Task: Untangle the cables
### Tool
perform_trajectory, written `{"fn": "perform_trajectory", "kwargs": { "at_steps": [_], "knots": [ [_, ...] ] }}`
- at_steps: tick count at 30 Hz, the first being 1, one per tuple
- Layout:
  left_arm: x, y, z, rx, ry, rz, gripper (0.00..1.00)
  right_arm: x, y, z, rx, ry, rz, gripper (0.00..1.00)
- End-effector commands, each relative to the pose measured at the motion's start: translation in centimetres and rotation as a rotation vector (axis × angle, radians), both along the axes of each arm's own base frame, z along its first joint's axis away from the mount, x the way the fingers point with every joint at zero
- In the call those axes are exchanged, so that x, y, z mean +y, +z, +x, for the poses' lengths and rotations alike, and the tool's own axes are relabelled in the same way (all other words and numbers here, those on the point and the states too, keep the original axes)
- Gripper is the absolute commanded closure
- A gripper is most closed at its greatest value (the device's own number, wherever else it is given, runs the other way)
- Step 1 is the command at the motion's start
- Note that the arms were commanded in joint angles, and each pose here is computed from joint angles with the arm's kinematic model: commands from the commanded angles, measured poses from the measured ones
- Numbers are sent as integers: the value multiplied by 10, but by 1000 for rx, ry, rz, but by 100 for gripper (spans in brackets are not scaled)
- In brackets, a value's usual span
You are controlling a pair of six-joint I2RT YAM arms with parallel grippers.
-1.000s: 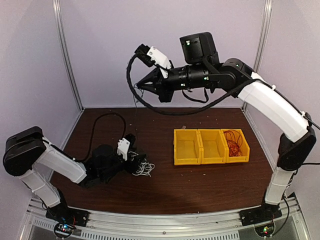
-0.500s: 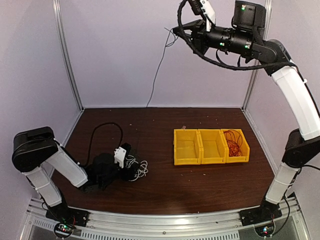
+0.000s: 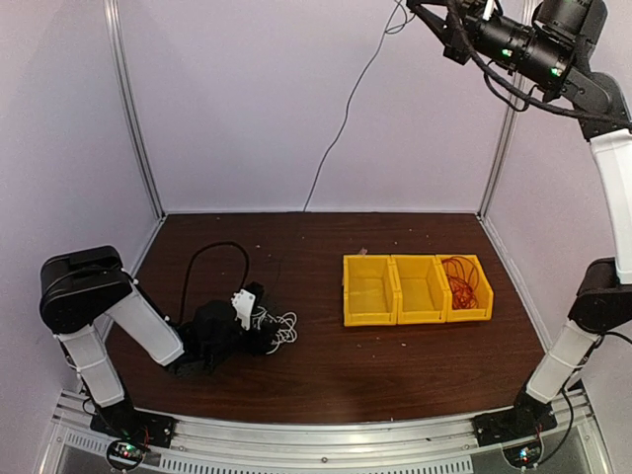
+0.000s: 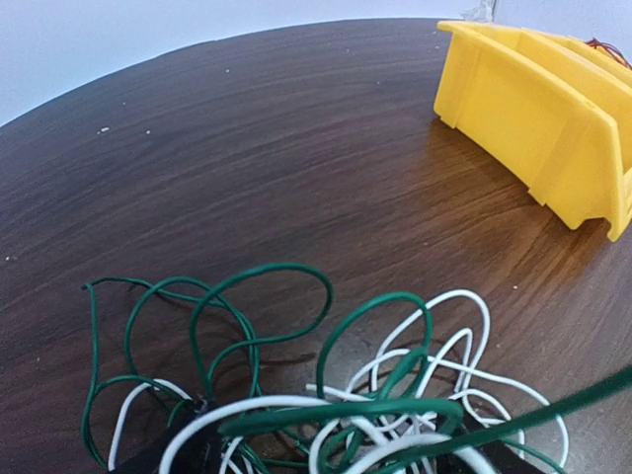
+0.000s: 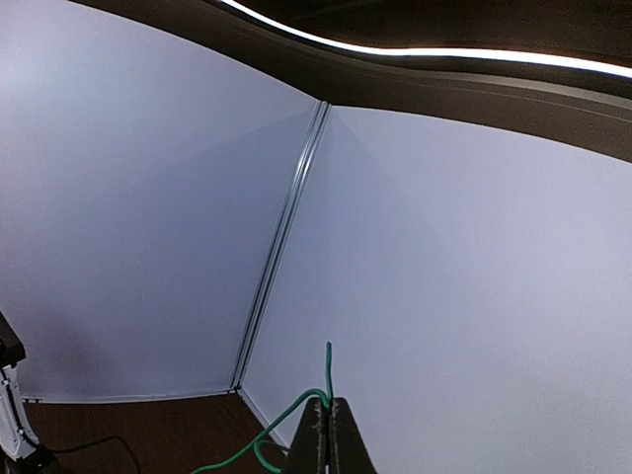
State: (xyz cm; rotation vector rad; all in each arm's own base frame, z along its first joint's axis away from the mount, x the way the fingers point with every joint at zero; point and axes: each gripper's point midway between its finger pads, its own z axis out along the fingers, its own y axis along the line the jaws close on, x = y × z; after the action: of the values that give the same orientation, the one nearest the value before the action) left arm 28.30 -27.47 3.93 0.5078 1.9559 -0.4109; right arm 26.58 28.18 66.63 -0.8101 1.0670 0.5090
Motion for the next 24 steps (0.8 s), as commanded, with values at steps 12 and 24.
{"fn": "perform_trajectory", "kwargs": {
  "at_steps": [12,24],
  "knots": [
    [23,-47,21,130,116,94,23,-78,64,-41,-202,-188,102,100],
    [48,-63,27,183,231,179,21,-103,52,-24,-176,-315,89,100]
  ]
}}
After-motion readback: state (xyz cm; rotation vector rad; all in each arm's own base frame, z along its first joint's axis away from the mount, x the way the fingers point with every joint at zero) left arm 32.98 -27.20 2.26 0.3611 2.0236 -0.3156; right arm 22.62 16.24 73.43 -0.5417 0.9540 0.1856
